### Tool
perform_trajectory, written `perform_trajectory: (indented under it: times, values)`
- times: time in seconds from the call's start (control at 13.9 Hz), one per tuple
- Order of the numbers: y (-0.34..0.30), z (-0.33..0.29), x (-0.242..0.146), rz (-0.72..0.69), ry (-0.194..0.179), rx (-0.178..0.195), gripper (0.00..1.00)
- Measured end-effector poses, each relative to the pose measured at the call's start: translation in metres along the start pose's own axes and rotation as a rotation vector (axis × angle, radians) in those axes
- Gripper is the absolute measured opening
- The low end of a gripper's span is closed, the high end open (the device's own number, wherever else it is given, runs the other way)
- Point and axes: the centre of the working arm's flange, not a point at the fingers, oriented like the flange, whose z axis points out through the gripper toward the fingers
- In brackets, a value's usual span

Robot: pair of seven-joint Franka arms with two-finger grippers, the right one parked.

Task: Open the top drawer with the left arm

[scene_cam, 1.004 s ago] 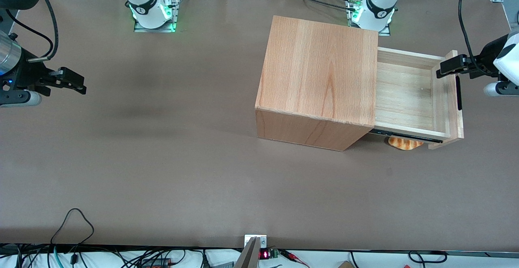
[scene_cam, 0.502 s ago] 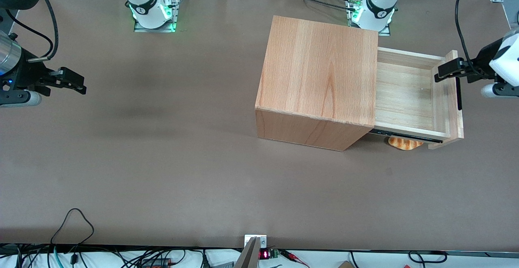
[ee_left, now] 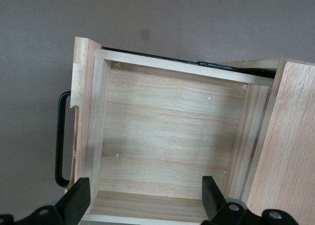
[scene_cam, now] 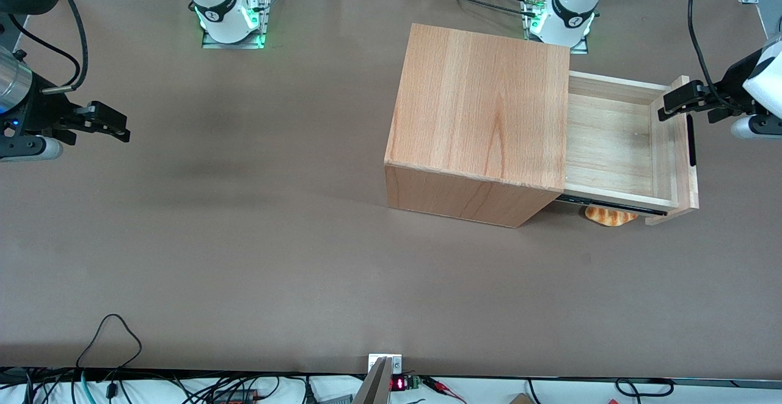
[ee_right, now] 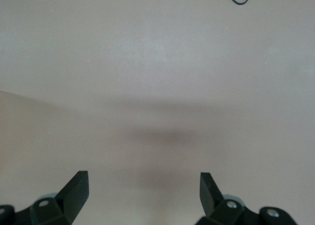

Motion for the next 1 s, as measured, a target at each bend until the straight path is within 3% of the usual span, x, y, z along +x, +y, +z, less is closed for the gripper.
perform_trajectory:
  times: [0.43,0.72,1.0]
  values:
    - [-0.01,-0.001,0.001,-0.018,0.012,-0.001,1.0]
    - [-0.012,-0.006,0.007,-0.011,0.061,0.057,1.0]
    - [-0.011,-0.006,0.007,-0.006,0.063,0.062,1.0]
